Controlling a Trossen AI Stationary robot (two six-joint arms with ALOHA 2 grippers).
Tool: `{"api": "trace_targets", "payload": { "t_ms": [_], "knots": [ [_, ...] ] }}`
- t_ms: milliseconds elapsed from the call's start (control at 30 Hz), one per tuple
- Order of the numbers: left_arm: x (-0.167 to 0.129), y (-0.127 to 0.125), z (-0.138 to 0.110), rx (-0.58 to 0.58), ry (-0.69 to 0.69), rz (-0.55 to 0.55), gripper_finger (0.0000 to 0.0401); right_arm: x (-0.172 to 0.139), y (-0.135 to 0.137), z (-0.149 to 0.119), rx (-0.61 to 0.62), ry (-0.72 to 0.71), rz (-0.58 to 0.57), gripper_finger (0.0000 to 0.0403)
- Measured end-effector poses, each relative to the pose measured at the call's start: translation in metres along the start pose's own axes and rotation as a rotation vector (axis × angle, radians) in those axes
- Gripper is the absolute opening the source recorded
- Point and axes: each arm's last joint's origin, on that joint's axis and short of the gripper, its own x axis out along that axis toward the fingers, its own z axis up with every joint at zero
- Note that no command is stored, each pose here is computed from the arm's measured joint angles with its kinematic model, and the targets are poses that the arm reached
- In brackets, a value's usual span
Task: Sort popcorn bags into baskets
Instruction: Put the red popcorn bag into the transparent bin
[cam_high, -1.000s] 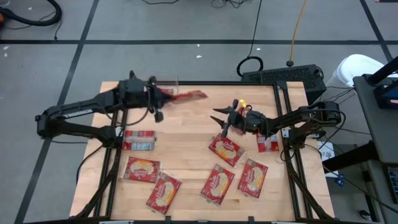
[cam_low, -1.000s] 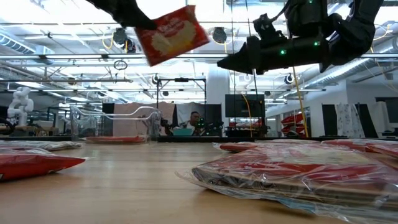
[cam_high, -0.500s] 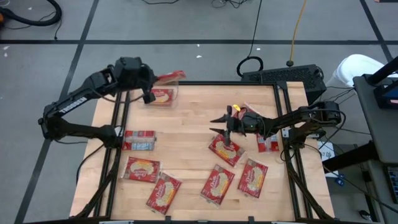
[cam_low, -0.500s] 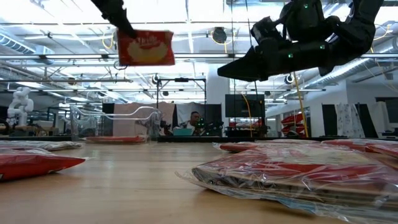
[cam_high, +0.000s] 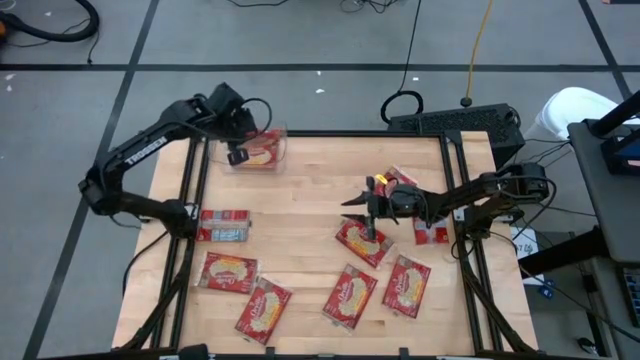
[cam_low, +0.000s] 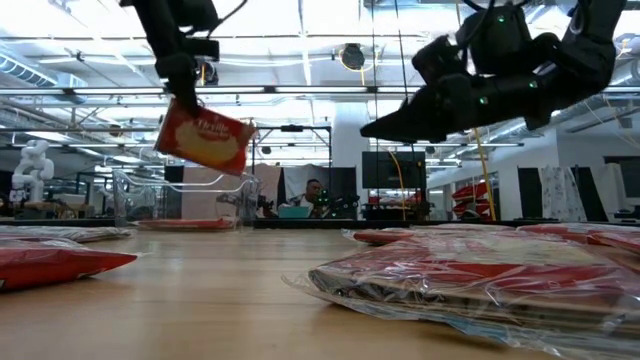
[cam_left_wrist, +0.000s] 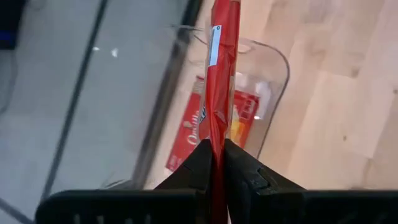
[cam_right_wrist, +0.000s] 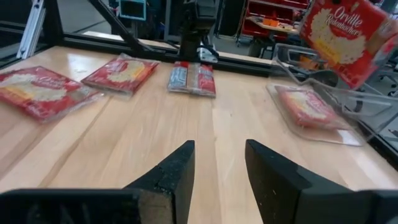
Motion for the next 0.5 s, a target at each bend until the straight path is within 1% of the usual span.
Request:
{"api": "trace_targets", "payload": {
  "t_ms": [167,367,500],
  "knots": [
    [0.016,0.010,-0.002,-0.011,0.026,-0.070,0.0030,-0.011,0.003,-0.008,0.005,-0.039,-0.004,0.0134],
    [0.039,0.021,-0.005,-0.086,0.069,-0.156,0.0032,-0.024,0.005,-0.016,0.006,-0.080,-0.013,0.0134],
    [0.052,0.024,-0.009,-0.116,0.107,-0.225,0.0032,-0.029,0.006,-0.020,0.013,-0.086,-0.013,0.0134]
  ]
}}
